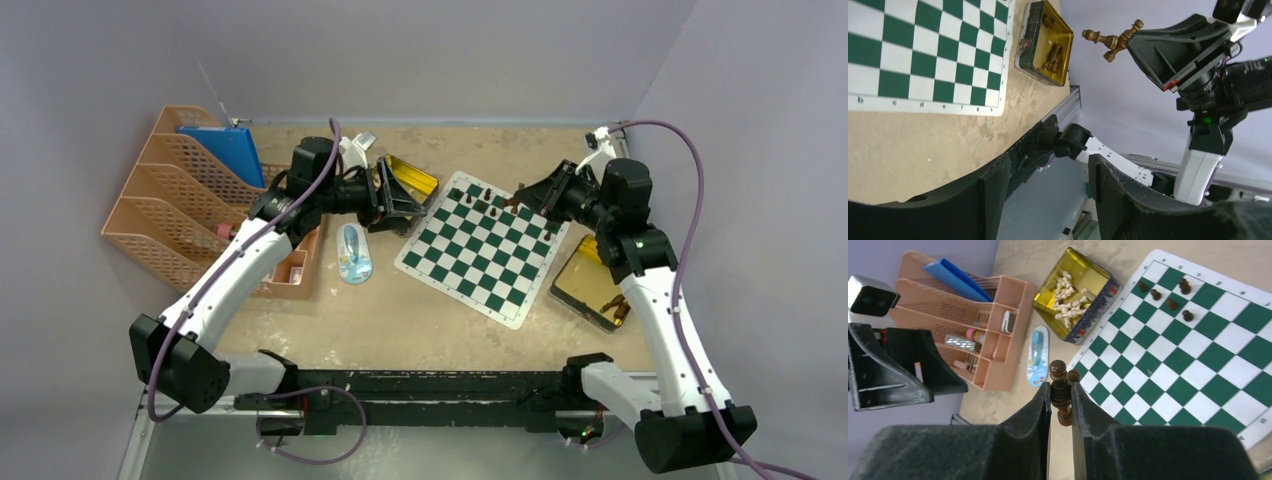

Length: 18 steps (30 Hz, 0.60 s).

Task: Set up the chess pieces on the board
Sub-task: Pick up the chess piece from the storage box.

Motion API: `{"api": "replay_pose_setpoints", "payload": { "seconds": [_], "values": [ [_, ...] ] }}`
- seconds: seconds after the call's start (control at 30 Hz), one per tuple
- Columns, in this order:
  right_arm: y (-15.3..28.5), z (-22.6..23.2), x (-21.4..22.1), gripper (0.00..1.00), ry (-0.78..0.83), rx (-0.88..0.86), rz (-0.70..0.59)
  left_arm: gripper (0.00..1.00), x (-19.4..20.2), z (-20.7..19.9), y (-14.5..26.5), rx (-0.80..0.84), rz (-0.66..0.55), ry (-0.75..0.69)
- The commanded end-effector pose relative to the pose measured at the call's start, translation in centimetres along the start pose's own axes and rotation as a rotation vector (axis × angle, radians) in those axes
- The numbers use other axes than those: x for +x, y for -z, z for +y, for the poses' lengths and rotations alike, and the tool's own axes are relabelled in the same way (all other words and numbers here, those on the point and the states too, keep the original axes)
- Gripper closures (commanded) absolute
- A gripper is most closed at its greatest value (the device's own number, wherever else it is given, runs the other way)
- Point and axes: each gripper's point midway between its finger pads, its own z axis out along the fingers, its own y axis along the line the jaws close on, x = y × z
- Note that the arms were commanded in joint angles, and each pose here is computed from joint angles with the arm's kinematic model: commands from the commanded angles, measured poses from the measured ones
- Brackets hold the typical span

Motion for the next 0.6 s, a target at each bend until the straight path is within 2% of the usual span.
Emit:
{"api": "replay_pose_setpoints", "payload": {
  "seconds": [0.0, 0.1, 0.17, 0.2, 0.27, 0.33, 0.4, 0.57],
  "values": [
    [0.4, 4.4, -1.8, 0.97, -0.015, -0.148, -0.033, 0.43, -1.5, -4.6, 0.8, 0.162, -0.049, -0.272],
    [-0.5, 5.2, -1.0, 0.97, -0.031, -0.182, 0.004, 0.43, -2.0, -4.9, 0.4, 0.194, -0.055, -0.343],
    [-1.3, 5.6, -0.5, 0.97, -0.053, -0.189, 0.030, 0.43, -1.9, -4.5, 0.0, 0.191, -0.045, -0.333],
    [-1.6, 6.0, -0.3, 0.97, -0.061, -0.201, 0.043, 0.43, -1.8, -4.2, -0.2, 0.183, -0.035, -0.284],
    [-2.0, 7.2, 0.0, 0.97, -0.072, -0.243, 0.060, 0.40, -1.4, -4.7, -0.2, 0.207, 0.000, -0.097],
    [-2.1, 8.6, 0.0, 0.98, -0.080, -0.288, 0.063, 0.40, -1.2, -6.1, -0.1, 0.276, 0.013, 0.024],
    [-1.9, 9.9, -0.2, 0.97, -0.092, -0.328, 0.056, 0.39, -1.3, -6.7, -0.2, 0.278, 0.003, 0.124],
    [-1.3, 12.1, -0.9, 0.98, -0.122, -0.400, 0.051, 0.30, -1.8, -5.8, -1.2, 0.200, 0.025, 0.208]
  ]
}}
